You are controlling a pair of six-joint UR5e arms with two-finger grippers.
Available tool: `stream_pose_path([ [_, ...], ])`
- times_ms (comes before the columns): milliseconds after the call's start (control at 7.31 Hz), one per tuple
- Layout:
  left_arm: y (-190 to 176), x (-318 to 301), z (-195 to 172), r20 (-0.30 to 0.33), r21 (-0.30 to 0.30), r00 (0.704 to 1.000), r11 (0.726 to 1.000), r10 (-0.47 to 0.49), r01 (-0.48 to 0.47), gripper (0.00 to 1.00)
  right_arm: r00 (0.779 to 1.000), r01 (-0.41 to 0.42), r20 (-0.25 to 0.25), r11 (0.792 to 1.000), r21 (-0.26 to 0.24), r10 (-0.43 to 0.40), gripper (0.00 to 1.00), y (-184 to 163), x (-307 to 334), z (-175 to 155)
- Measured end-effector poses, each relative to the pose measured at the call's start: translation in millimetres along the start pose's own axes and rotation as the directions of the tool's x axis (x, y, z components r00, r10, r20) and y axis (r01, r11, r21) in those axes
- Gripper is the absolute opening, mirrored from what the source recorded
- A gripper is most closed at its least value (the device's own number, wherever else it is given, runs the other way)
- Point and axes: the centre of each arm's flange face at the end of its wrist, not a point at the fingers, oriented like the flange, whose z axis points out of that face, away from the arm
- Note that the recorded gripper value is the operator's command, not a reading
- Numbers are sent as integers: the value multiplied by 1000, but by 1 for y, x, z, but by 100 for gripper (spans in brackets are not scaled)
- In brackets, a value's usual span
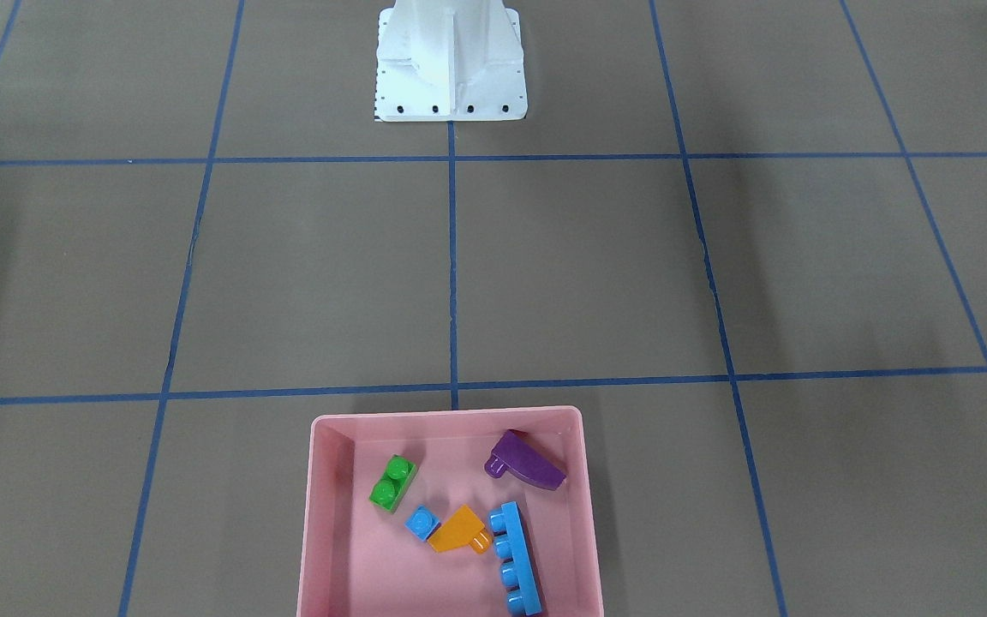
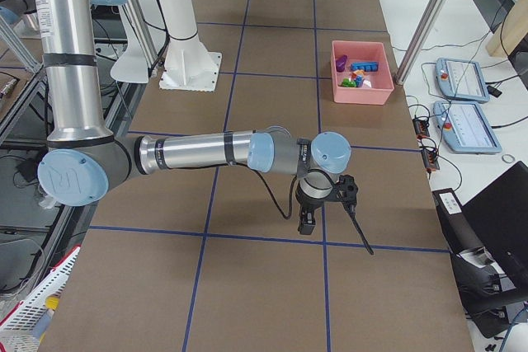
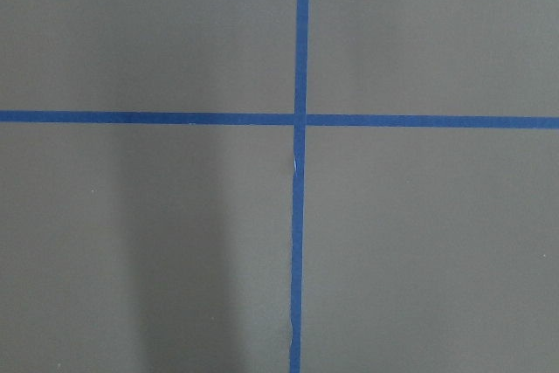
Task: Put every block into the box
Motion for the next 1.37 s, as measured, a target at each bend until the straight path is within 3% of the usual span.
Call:
stream_pose_path([
  [274,1,2,1,-34,-4,999,999,-41,41,100,1000,6,12,1000,6,-6,100,0,-3,-2],
  [821,2,4,-3,-29,6,999,999,-39,39,100,999,42,12,998,44,-43,100,10,1,3],
  [1368,7,14,-18,-30,37,999,999,-18,19,100,999,46,25,998,48,-48,100,40,2,7],
])
